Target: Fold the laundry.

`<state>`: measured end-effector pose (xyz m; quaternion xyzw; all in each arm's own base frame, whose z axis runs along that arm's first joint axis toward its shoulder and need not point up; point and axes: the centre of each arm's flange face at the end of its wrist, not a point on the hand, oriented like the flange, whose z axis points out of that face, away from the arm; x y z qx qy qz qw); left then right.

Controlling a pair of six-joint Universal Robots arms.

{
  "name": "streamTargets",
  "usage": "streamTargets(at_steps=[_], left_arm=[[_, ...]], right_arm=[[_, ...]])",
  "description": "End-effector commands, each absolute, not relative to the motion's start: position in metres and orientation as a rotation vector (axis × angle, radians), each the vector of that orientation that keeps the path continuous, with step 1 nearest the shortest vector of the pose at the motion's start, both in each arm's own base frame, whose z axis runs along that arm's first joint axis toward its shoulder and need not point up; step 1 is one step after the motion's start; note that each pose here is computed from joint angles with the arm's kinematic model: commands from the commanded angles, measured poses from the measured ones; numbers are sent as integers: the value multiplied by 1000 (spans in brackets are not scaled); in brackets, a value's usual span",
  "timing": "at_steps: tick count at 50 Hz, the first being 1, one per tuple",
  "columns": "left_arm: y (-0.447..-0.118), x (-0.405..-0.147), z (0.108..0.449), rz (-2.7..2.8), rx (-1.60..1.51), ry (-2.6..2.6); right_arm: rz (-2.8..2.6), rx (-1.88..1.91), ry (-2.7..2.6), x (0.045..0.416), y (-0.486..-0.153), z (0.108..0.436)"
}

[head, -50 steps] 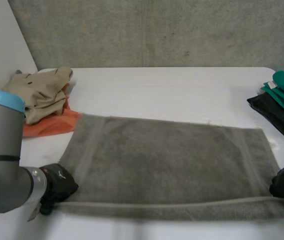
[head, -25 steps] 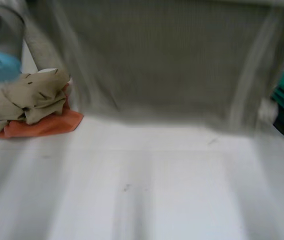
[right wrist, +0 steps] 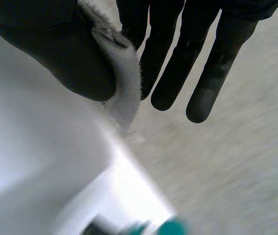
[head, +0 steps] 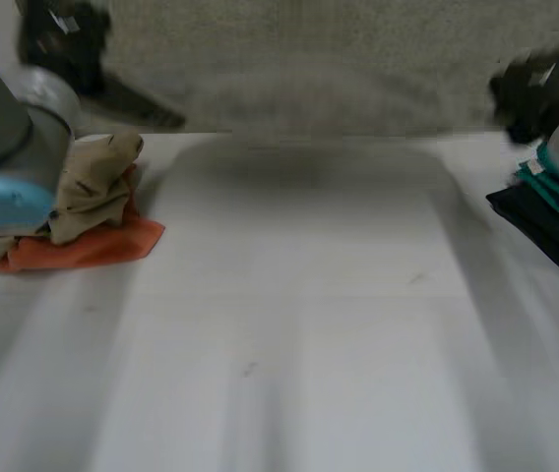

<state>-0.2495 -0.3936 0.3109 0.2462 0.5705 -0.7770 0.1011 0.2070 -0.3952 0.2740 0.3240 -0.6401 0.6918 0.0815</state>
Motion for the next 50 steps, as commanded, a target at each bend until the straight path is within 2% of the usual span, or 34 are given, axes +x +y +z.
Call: streamTargets(at_steps=[1, 4, 7, 8, 11, 12, 16, 21, 23, 27, 35, 39, 43, 50], left_arm=[[-363, -253, 212, -1944, 965, 2066], [-338, -247, 183, -1707, 1070, 2213], [-314, -242, 169, -1517, 1173, 2305], [-294, -237, 163, -1373, 1245, 2353], [-261, -231, 160, -1147, 1383, 2389], [-237, -227, 158, -984, 1486, 2400], [-190, -219, 164, -749, 1696, 2352], [-176, -221, 181, -863, 1761, 2211], [-180, -223, 185, -908, 1745, 2183], [-206, -233, 196, -1073, 1651, 2113], [-298, -256, 202, -1350, 1366, 2029], [-332, -266, 204, -1445, 1267, 1994], [-360, -276, 202, -1505, 1212, 1952], [-389, -297, 194, -1620, 1198, 1883]], right_arm=[[1636, 1200, -2134, 203, -377, 195], [1507, 1221, -2210, 190, -367, 184], [1387, 1262, -2284, 184, -353, 180], [1285, 1302, -2333, 179, -340, 182], [1066, 1401, -2404, 166, -313, 188], [919, 1483, -2433, 157, -297, 194], [709, 1678, -2402, 140, -271, 204], [711, 1767, -2303, 130, -269, 203], [741, 1747, -2302, 129, -273, 202], [859, 1639, -2319, 131, -290, 196], [1245, 1353, -2252, 143, -344, 184], [1398, 1240, -2201, 148, -368, 180], [1522, 1169, -2131, 156, -391, 174], [1621, 1144, -2014, 176, -422, 157]])
